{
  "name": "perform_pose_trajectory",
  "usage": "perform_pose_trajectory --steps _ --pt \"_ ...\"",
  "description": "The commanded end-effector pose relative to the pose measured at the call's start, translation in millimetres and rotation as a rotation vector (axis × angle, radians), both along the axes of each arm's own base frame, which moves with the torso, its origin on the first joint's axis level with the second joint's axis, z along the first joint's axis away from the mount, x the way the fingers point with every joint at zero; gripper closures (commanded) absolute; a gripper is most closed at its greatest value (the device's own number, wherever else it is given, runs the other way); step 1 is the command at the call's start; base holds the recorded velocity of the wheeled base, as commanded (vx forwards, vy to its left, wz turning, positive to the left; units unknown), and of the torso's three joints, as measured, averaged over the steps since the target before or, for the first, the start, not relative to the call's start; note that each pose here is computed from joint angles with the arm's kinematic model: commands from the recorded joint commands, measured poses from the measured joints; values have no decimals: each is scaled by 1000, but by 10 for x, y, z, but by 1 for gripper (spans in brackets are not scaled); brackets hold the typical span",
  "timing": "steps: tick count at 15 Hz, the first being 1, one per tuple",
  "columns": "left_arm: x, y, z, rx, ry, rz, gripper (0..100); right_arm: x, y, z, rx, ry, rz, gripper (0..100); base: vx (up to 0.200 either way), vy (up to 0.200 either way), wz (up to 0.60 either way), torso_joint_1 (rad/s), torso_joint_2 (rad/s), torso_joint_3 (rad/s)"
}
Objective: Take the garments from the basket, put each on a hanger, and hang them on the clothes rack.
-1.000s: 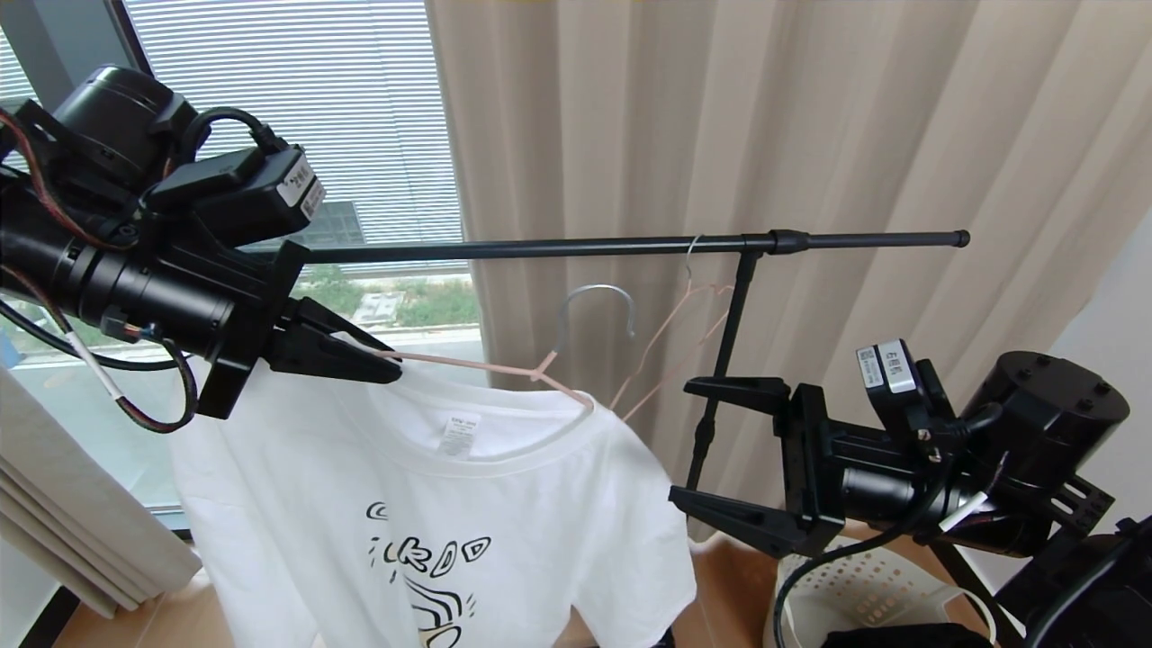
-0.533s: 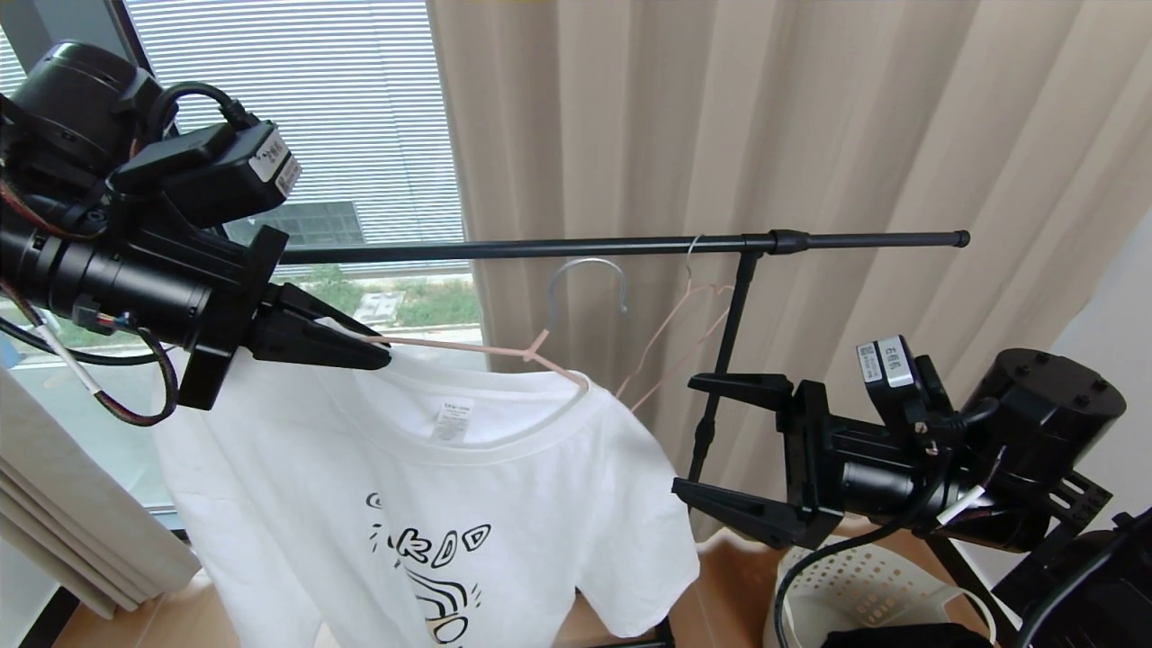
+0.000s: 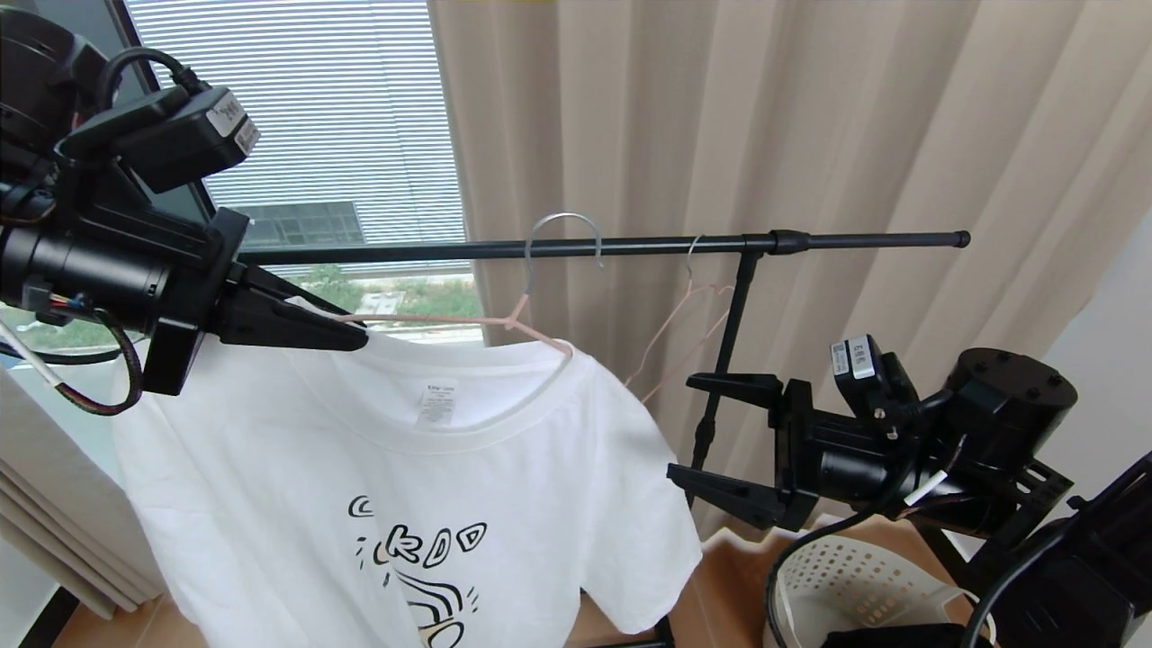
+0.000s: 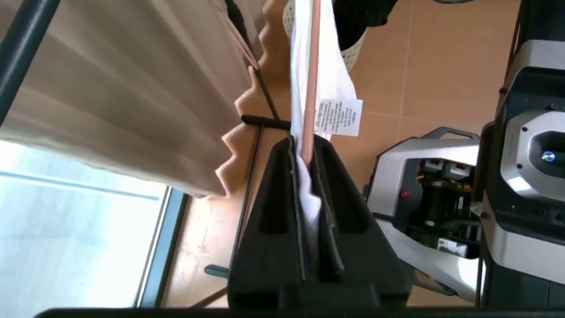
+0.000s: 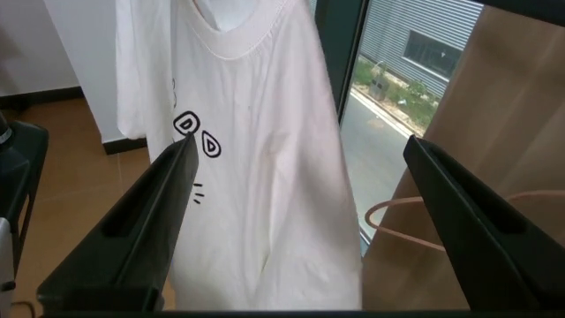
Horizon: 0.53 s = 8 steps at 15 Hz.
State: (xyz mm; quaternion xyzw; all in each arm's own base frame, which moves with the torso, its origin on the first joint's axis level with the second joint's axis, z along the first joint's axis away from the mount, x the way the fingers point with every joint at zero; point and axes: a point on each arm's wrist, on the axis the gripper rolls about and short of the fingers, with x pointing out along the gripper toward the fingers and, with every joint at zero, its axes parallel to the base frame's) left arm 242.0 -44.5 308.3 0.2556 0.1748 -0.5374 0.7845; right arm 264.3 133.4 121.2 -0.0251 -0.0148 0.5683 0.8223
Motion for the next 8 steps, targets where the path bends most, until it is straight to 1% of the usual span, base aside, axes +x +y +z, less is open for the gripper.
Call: perform_pose_trajectory --steps 1,3,6,8 --pt "13 87 1 -7 7 46 100 9 2 -19 -3 5 -1 0 0 0 0 0 0 0" --pt "43 169 -46 -13 27 89 100 10 -3 -15 -2 4 -2 0 0 0 0 0 0 0" --pt "95 252 -126 -13 21 125 100 10 -2 -7 0 2 -2 0 0 0 0 0 0 0" --pt "148 298 -176 -33 38 170 100 16 -14 -7 0 2 -7 0 0 0 0 0 0 0"
